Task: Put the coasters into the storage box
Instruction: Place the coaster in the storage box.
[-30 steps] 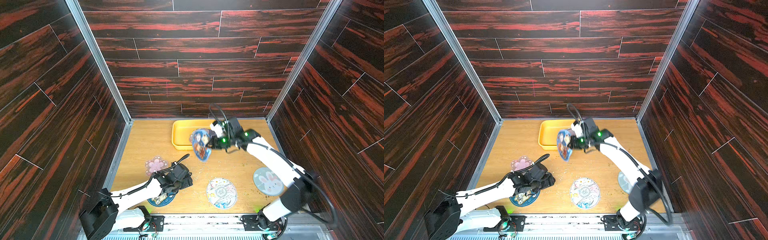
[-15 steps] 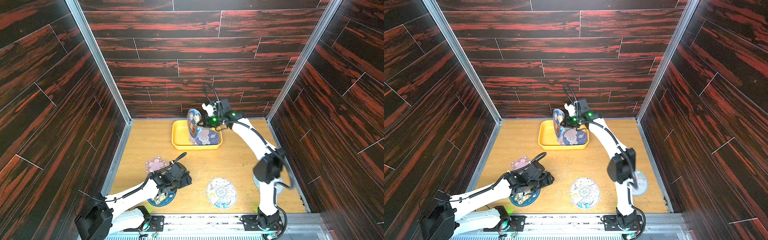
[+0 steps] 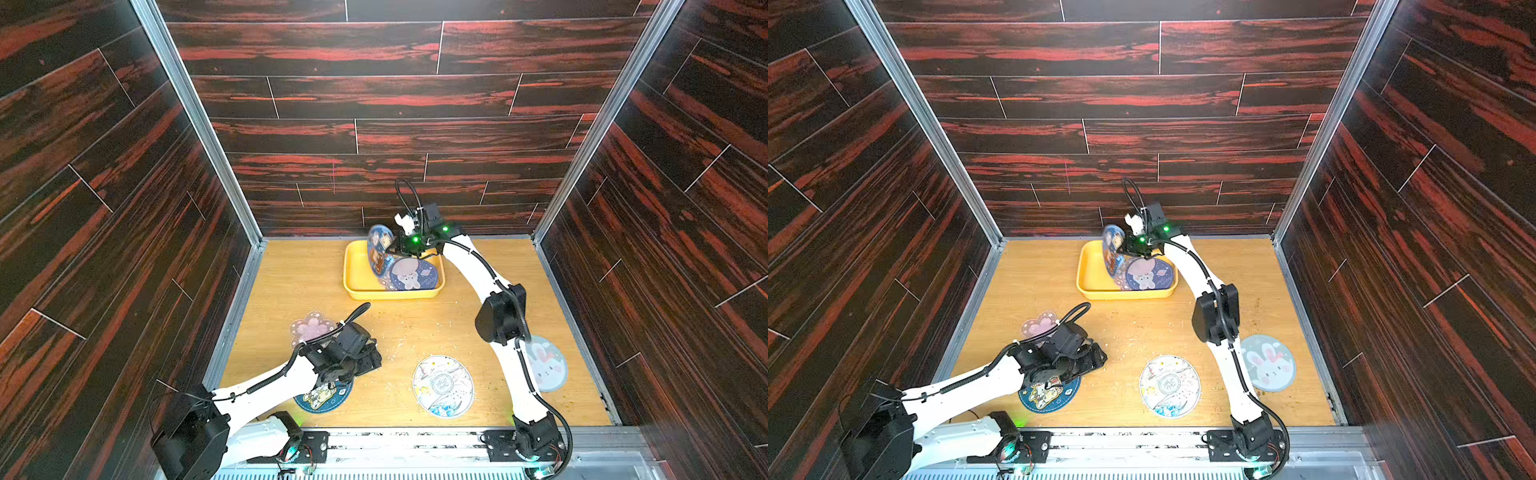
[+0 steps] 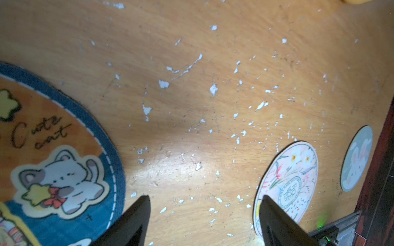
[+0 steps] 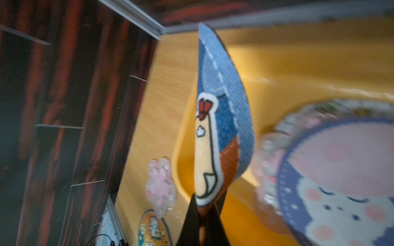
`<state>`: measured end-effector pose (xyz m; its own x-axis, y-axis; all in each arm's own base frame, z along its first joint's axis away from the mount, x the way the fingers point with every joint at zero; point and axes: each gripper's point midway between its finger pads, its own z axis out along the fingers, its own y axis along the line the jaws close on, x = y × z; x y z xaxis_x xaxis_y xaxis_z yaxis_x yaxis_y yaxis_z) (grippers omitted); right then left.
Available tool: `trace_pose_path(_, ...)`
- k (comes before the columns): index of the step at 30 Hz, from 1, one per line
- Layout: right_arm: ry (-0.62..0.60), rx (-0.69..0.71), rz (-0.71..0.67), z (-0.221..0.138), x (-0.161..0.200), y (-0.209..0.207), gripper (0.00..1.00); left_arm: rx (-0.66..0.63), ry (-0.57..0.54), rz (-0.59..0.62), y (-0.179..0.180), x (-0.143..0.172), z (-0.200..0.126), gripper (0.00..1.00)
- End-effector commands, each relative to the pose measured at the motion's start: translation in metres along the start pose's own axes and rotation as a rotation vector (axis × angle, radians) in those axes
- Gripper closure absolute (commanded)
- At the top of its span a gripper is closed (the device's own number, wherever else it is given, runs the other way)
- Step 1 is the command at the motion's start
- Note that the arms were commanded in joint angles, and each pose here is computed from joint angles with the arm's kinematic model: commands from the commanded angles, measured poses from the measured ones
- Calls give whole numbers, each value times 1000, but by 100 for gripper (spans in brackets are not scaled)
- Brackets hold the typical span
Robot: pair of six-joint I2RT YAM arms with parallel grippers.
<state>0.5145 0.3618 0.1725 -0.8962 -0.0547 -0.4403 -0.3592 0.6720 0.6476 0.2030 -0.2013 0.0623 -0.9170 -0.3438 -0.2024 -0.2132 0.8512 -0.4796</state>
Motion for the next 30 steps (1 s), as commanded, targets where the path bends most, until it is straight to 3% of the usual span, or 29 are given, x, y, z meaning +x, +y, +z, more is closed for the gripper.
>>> trace_pose_path(1,54,42,63,12,11,-42,100,-9,8,-1,2,-1,1,16)
trace_pose_path(10,86,232,114,1,24,-108,100,-18,10,10,0,-6,5,16)
trace_pose_path(19,84,345,52,-21,22,-117,45,-28,29,36,-8,-9,9,16)
trace_pose_path(22,71,359,39,-33,20,-111,37,-32,29,45,-9,-10,8,16)
trace_pose_path(30,50,326,50,-65,38,-84,30,-24,35,66,-13,-11,5,16)
